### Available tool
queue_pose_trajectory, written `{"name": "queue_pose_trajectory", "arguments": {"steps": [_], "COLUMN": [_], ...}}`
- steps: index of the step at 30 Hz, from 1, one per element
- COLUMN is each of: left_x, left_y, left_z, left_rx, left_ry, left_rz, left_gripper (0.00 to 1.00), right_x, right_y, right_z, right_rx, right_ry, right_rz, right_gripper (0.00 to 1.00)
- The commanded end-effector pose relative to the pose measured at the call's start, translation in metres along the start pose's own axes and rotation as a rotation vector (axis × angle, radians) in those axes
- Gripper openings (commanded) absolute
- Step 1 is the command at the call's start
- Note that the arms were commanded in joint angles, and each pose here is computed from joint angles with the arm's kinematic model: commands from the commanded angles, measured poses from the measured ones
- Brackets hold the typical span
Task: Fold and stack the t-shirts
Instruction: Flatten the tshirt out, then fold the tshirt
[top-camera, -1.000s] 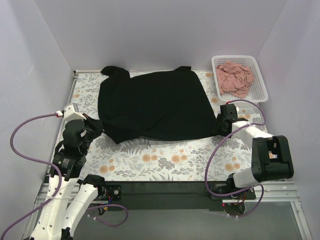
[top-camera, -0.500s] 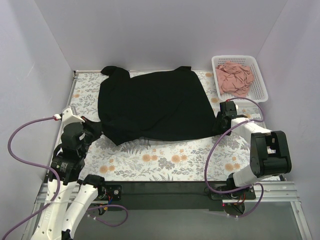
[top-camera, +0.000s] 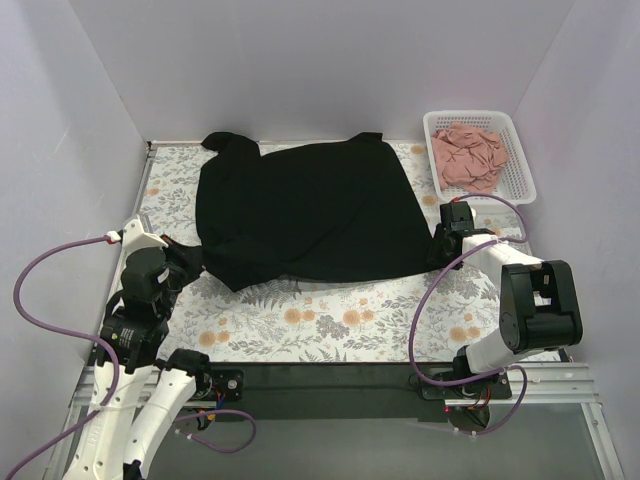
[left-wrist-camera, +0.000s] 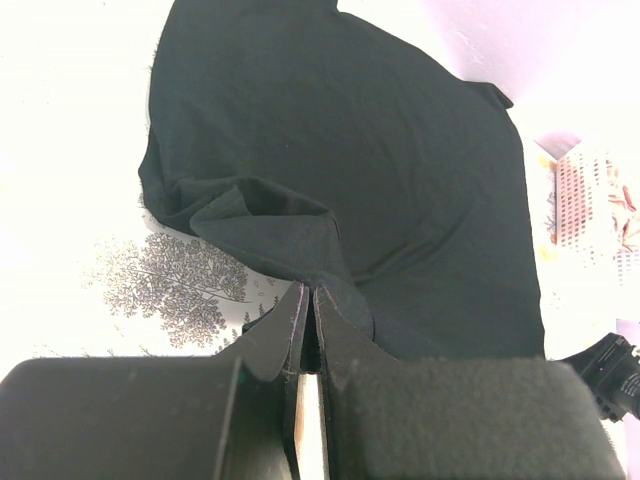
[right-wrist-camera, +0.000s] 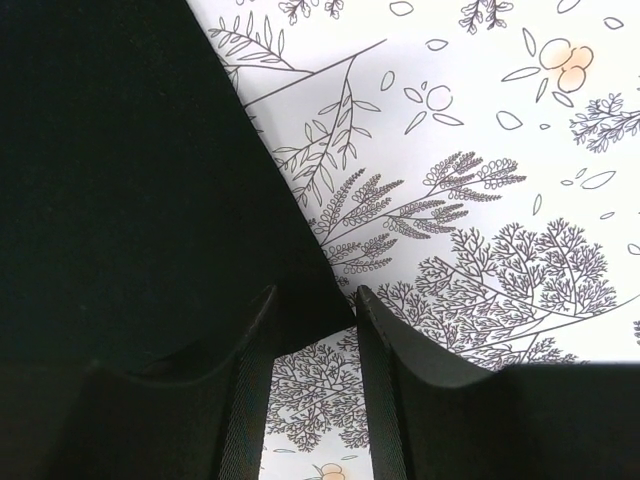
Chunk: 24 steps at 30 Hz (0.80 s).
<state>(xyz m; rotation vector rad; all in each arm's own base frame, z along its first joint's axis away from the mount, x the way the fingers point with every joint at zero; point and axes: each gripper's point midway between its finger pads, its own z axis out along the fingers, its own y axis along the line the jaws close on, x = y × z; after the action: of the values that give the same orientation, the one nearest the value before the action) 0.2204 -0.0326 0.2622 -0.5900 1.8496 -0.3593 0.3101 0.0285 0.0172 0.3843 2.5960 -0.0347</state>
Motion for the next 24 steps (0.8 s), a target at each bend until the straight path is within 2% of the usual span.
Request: {"name": "queue_pose_trajectory", "arguments": {"steps": [1, 4, 10, 14, 19, 24], "left_x": [-0.005, -0.003, 0.001, 0.003, -0.003, -0.035], "left_y": [-0.002, -0.003, -0.002, 0.001, 0.000, -0.005], "left_z": [-0.002, 0.000, 0.004, 0.008, 0.024, 0.044], "left_rx": [-0.003, 0.000, -0.003, -0.017, -0.025, -0.083], "left_ry": [-0.009, -0.003, 0.010, 0.008, -0.048, -0.170], "left_rz": [-0.008, -0.010, -0.010, -0.016, -0.045, -0.055], "left_gripper": [0.00, 0.00, 0.00, 0.00, 0.00, 0.00], "right_x": [0.061, 0.065, 0.077, 0.069, 0.030, -0.021], "right_y": [-0.017, -0.018, -0.019, -0.016, 0.005, 0.028], "right_z": [0.001, 0.000, 0.000, -0.004, -0.020, -0.037], "right_rx": [0.045, 0.056, 0.059, 0.042, -0.027, -0.101], "right_ry": [0.216, 0.231, 0.267, 0.238, 0.128, 0.011], "right_rz": [-0.045, -0.065, -0.087, -0.082, -0.038, -0.010], "right_gripper": [0.42, 0.39, 0.20, 0.03, 0.01, 0.01]}}
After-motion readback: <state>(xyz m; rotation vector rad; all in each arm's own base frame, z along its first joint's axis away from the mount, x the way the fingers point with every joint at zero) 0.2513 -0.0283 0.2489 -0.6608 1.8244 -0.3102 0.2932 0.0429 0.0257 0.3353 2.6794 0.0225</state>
